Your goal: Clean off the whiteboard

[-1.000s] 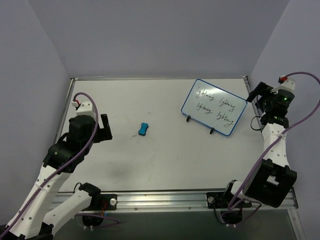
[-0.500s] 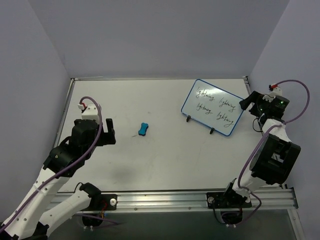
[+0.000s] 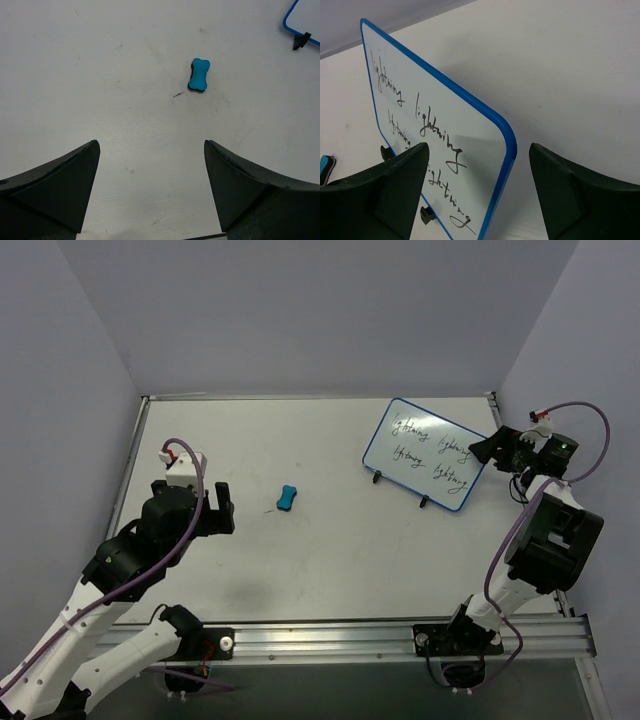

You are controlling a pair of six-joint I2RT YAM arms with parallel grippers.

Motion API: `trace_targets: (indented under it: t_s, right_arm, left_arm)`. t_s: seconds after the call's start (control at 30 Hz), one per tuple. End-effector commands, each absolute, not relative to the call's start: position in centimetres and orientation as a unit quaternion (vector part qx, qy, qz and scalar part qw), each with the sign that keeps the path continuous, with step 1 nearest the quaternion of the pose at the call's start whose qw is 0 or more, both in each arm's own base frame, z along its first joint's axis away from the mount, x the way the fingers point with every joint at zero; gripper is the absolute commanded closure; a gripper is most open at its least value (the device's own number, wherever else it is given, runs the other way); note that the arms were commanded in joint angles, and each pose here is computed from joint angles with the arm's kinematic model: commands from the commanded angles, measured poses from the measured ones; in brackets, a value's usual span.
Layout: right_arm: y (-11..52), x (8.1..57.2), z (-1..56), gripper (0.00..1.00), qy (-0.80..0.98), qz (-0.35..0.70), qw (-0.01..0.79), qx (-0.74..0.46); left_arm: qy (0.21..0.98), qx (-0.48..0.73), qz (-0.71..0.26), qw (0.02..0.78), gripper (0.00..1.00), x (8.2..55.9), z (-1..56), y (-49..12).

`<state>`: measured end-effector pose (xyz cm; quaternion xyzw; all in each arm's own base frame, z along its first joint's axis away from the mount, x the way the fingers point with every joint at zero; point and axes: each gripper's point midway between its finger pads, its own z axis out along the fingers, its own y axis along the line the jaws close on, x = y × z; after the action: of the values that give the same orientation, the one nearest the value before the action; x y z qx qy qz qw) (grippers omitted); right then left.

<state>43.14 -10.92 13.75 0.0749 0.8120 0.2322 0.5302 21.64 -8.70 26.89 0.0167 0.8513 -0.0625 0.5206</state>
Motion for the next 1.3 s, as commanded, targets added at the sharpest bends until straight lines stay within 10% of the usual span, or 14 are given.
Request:
trace_targets:
  t_s: [0.0, 0.63, 0.97, 1.27]
  right_arm:
    - [-10.2, 44.3, 16.7, 0.23, 0.786, 0.26, 0.561, 0.02]
    - [-8.6, 46.1, 17.4, 0.6, 0.754, 0.335, 0.565, -0.012]
    - [-8.3, 45.8, 15.7, 0.56, 0.755, 0.35, 0.554, -0.016]
    - [-8.0, 45.9, 17.7, 0.76, 0.724, 0.366, 0.584, -0.032]
  left_arm:
    - [0.838, 0.013, -0.07, 0.541, 0.06, 21.8, 28.2, -8.8]
    - [0.838, 0.021, -0.073, 0.54, 0.06, 21.5, 28.1, -9.1]
    - [0.839, 0.023, -0.072, 0.539, 0.06, 21.4, 28.0, -9.2]
    - [0.841, 0.026, -0.072, 0.536, 0.06, 21.4, 27.9, -9.4]
